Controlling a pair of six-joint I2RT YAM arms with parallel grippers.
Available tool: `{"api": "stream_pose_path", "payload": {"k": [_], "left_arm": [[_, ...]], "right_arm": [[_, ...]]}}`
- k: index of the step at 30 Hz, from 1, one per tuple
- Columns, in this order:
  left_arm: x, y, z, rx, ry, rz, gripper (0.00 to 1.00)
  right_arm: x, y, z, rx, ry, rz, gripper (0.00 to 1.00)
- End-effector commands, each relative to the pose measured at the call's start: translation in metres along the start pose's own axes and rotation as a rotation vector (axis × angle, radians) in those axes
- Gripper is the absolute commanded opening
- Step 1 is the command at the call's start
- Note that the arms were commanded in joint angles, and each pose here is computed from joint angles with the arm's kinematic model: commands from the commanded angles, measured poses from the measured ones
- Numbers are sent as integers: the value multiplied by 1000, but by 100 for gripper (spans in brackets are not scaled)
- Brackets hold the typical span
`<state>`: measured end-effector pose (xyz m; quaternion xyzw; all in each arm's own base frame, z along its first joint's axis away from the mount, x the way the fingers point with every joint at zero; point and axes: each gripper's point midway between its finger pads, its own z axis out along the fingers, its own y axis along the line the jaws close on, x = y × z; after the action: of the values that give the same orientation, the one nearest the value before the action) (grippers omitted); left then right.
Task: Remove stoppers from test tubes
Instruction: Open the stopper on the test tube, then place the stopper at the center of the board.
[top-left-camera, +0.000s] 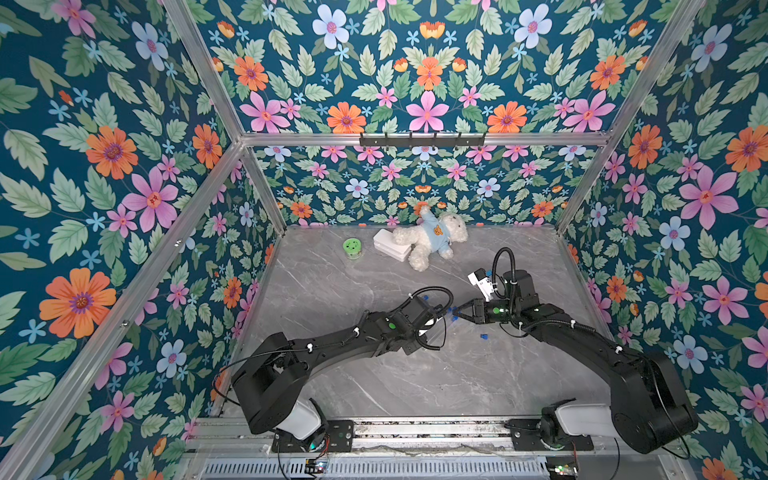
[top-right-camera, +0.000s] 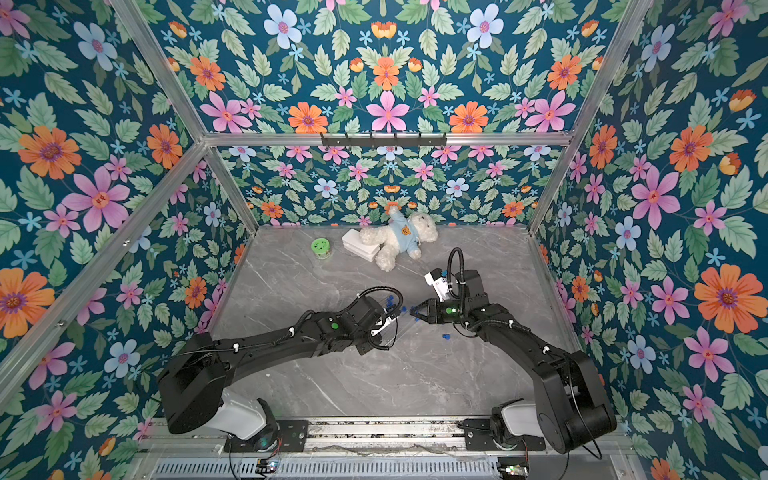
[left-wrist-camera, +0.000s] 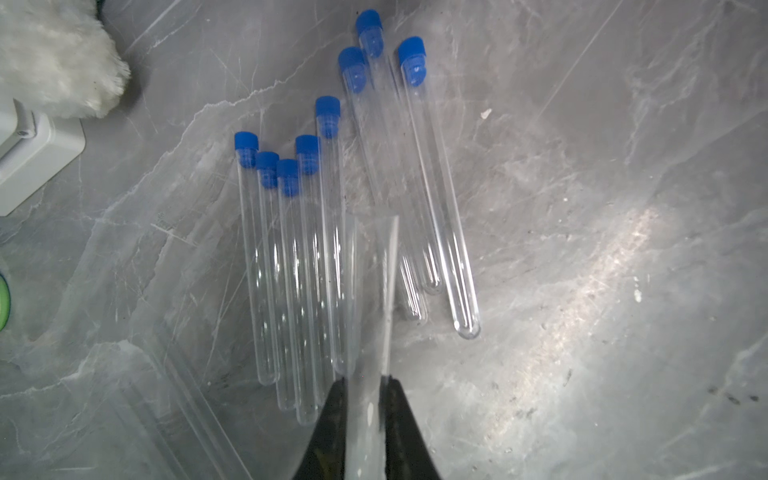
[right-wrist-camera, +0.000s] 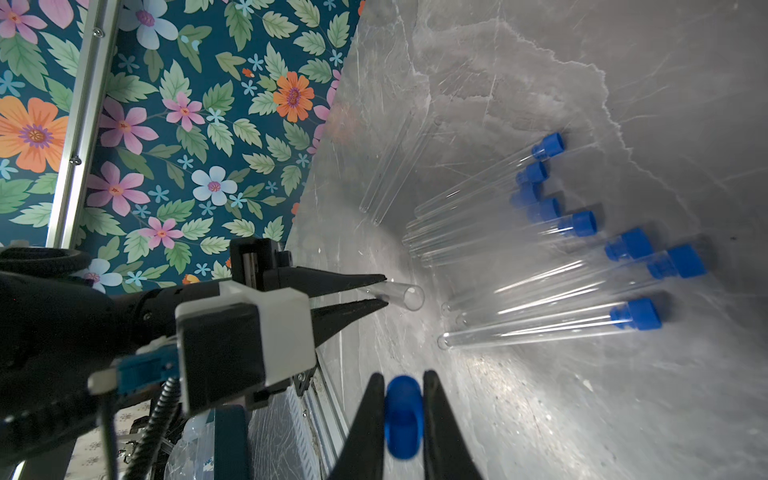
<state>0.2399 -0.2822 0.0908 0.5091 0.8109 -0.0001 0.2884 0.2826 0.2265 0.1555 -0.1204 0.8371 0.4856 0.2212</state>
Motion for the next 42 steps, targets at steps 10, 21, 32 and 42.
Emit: {"api": "stream_pose_path", "payload": {"k": [10, 21, 32, 42], "left_arm": [[1, 42, -15, -94, -6, -155, 0], [18, 95, -1, -191, 93, -347, 0], [38, 112, 19, -205, 164, -434, 0], [43, 112, 32, -189, 180, -446, 0]], "right_arm": [[-8, -64, -26, 248, -85, 138, 0], [-8, -120, -27, 438, -63, 210, 0], [-11, -150, -12, 456, -14, 295, 5], [2, -167, -9, 480, 13, 345, 13]]}}
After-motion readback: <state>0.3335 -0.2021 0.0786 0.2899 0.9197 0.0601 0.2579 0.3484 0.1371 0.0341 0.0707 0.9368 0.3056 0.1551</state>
